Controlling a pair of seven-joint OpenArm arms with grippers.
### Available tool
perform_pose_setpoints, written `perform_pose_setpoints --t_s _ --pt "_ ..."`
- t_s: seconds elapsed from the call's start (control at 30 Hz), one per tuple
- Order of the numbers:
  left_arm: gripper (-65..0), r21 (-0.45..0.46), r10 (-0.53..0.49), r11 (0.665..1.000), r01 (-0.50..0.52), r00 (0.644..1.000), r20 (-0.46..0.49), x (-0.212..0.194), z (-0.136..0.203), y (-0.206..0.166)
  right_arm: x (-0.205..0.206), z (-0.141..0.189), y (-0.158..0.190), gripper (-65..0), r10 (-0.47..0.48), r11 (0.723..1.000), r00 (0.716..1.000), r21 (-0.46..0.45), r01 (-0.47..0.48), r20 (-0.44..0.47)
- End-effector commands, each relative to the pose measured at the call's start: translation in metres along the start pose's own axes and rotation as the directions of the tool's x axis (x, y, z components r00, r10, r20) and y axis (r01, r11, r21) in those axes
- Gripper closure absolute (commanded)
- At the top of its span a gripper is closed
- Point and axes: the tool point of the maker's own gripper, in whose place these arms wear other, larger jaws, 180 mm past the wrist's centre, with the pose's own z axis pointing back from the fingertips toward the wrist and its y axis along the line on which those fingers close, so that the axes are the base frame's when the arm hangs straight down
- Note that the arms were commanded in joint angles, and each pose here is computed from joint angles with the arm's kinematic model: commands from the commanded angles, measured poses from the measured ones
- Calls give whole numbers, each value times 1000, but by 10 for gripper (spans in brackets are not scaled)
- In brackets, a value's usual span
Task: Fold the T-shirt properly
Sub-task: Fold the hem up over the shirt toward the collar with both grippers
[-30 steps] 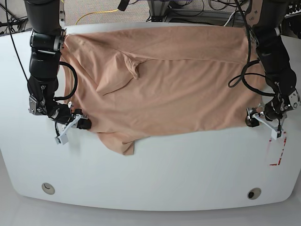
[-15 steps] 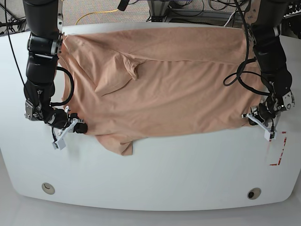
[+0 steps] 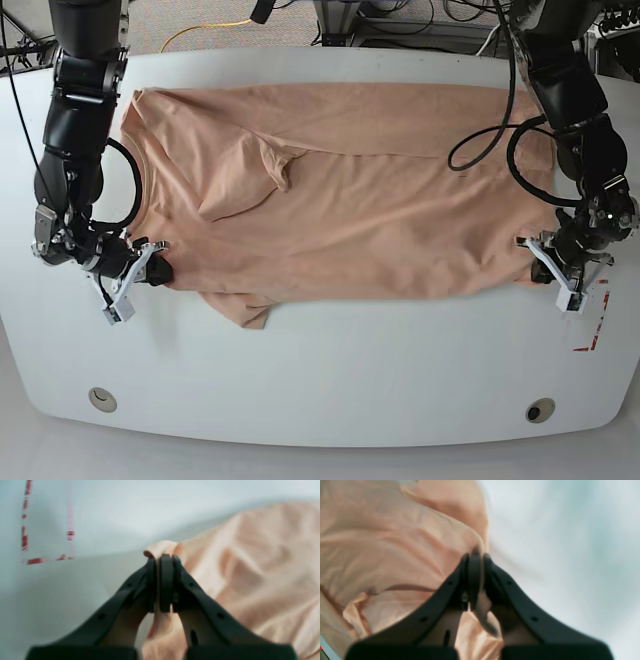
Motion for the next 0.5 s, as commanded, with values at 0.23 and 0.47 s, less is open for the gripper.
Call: perform_pose_setpoints --t_s 0.23,0.47 --pt "0 23 -168 986 167 983 68 14 38 -6 1 58 -13 0 27 992 999 -126 -21 45" --pt "0 62 -191 980 188 980 49 -5 60 2 -30 81 -2 0 49 983 999 -179 -51 -17"
